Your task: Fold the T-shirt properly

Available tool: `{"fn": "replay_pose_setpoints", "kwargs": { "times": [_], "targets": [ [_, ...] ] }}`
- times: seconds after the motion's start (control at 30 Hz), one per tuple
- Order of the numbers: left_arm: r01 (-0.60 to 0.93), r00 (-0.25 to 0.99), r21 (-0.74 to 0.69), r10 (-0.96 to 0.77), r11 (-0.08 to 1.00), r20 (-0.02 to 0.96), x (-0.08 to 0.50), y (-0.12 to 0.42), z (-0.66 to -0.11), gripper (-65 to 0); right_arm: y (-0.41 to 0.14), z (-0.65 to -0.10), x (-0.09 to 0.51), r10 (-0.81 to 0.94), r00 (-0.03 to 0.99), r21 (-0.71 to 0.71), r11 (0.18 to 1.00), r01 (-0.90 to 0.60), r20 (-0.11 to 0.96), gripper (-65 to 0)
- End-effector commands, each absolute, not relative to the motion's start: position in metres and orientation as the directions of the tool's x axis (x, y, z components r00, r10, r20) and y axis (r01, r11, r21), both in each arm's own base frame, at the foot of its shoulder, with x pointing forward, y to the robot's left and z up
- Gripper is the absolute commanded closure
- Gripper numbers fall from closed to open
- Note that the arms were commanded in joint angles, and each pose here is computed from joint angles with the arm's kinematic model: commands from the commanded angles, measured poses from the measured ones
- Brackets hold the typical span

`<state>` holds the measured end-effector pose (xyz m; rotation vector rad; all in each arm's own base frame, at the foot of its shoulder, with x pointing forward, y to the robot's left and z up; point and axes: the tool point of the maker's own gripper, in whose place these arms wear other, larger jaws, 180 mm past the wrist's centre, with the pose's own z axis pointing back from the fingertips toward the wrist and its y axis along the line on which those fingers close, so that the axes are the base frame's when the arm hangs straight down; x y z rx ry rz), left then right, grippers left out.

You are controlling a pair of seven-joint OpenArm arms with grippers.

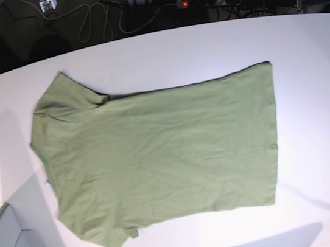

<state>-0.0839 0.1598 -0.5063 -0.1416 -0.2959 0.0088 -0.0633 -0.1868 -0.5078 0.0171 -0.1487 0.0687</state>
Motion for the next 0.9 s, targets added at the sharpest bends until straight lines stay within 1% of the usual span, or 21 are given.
{"fn": "replay_pose_setpoints", "kwargs": {
  "times": [0.0,0.07,0.17,0.27,0.37,0.43,0.47,0.57,0.6,0.63,0.7,0.77,0.83,0.87],
  "targets": [
    [0.019,0.945,-0.171,0.038,0.985,0.325,-0.078,0.154,-0.492,0.0,-0.190,-0.494,-0.059,0.076,0.982,0.002,0.997,-0.078,0.172,-0.1],
    [0.042,0.924,-0.198,0.038,0.979,0.380,-0.060,0.150,-0.471,0.0,-0.191,-0.473,-0.041,0.095,0.974,-0.011,0.995,-0.095,0.204,-0.1],
    [0.078,0.887,-0.230,0.038,0.970,0.461,-0.034,0.140,-0.437,0.0,-0.189,-0.438,-0.007,0.134,0.946,-0.033,0.991,-0.130,0.294,-0.1],
    [0.067,0.829,-0.206,0.061,0.976,0.556,-0.003,0.148,-0.404,0.0,-0.187,-0.401,0.027,0.197,0.901,-0.054,0.980,-0.191,0.387,-0.1],
    [0.046,0.767,-0.176,0.078,0.983,0.637,0.026,0.158,-0.378,0.0,-0.182,-0.380,0.048,0.262,0.863,-0.066,0.963,-0.260,0.432,-0.1],
    [0.031,0.726,-0.149,0.081,0.988,0.682,0.041,0.167,-0.362,0.0,-0.180,-0.376,0.063,0.288,0.839,-0.074,0.955,-0.288,0.462,-0.2],
    [0.018,0.703,-0.136,0.084,0.991,0.706,0.049,0.171,-0.353,-2.7,-0.181,-0.375,0.070,0.297,0.830,-0.081,0.952,-0.294,0.473,-0.4],
    [-0.017,0.649,-0.103,0.089,0.995,0.755,0.065,0.183,-0.336,-16.2,-0.184,-0.375,0.082,0.302,0.828,-0.096,0.951,-0.293,0.472,-0.9],
    [-0.020,0.624,-0.095,0.087,0.995,0.776,0.074,0.186,-0.332,-19.9,-0.184,-0.375,0.087,0.303,0.826,-0.101,0.951,-0.291,0.476,-2.8],
    [-0.025,0.603,-0.084,0.082,0.996,0.793,0.083,0.191,-0.329,-21.7,-0.185,-0.374,0.091,0.303,0.822,-0.105,0.951,-0.289,0.482,-6.0],
    [-0.029,0.553,-0.067,0.071,0.997,0.830,0.103,0.198,-0.324,-22.1,-0.183,-0.373,0.097,0.307,0.814,-0.107,0.950,-0.294,0.493,-15.1],
    [-0.037,0.511,-0.054,0.066,0.998,0.857,0.119,0.204,-0.318,-22.1,-0.186,-0.371,0.103,0.327,0.802,-0.121,0.943,-0.309,0.500,-26.0],
    [-0.039,0.503,-0.051,0.063,0.998,0.862,0.129,0.206,-0.318,-22.5,-0.184,-0.370,0.107,0.355,0.787,-0.123,0.932,-0.341,0.504,-36.6],
    [-0.044,0.498,-0.044,0.060,0.998,0.865,0.137,0.210,-0.317,-22.6,-0.180,-0.369,0.109,0.376,0.774,-0.120,0.921,-0.370,0.510,-40.5]
  ]
}}
